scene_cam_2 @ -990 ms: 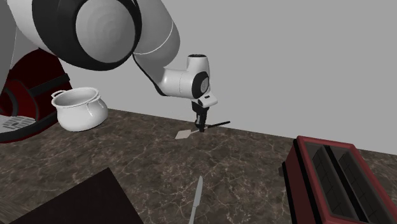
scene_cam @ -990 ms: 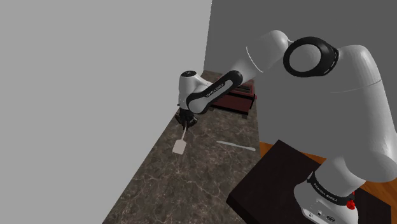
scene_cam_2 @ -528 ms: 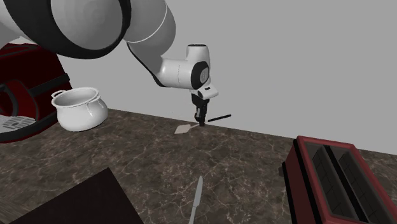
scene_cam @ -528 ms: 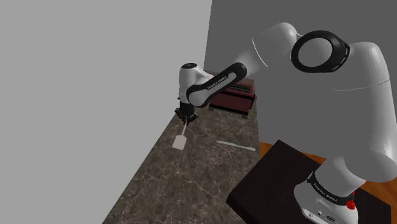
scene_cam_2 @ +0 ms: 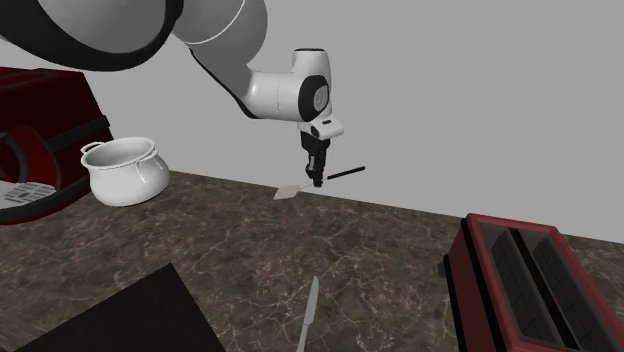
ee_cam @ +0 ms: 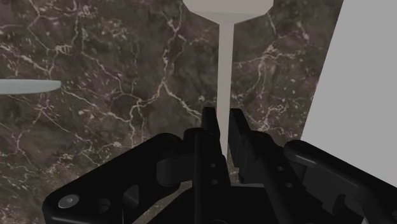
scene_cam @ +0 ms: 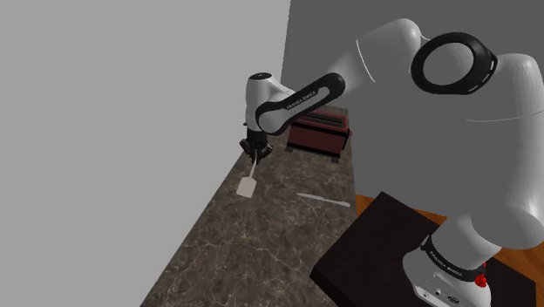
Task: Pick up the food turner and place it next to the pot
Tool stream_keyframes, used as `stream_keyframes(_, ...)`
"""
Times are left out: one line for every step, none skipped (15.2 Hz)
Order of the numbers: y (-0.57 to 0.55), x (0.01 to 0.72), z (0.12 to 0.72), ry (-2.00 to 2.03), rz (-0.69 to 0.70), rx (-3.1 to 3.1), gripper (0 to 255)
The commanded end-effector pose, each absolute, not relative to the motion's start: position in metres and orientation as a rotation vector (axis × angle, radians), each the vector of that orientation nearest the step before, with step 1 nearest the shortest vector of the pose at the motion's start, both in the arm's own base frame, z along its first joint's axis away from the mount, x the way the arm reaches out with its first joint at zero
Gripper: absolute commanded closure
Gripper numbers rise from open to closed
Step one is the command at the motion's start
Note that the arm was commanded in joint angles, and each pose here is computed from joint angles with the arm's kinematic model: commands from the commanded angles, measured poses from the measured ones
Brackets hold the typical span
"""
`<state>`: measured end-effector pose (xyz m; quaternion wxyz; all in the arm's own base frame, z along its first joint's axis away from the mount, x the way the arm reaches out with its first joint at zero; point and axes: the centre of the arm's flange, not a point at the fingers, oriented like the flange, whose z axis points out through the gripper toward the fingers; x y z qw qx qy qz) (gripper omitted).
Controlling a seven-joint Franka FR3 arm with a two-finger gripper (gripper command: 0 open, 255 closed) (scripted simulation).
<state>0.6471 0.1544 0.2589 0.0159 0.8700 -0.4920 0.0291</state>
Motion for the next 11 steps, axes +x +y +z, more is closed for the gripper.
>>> stream_keyframes(0.155,0.646,0.269,-1.530,0.090,2.705,255)
stream_keyframes(0.155,0.646,0.275,-1.530,0.090,2.705,255)
stream_keyframes(0.155,0.646,0.280,-1.530,0.090,2.705,255)
stream_keyframes(0.155,0.646,0.285,-1.530,0.090,2.705,255)
stream_keyframes(0.155,0.646,0.291,-1.530,0.090,2.705,255)
stream_keyframes(0.155,0.646,0.296,-1.530,0.090,2.705,255)
stream_keyframes(0.155,0.646,0.301,-1.530,0.090,2.705,255)
stream_keyframes(0.155,0.646,0.306,-1.530,0.090,2.705,255)
stream_keyframes(0.155,0.646,0.312,-1.530,0.090,2.705,255)
stream_keyframes(0.155,0.646,0.317,-1.530,0.090,2.705,255)
stream_keyframes(0.155,0.646,0.322,-1.530,0.090,2.705,255)
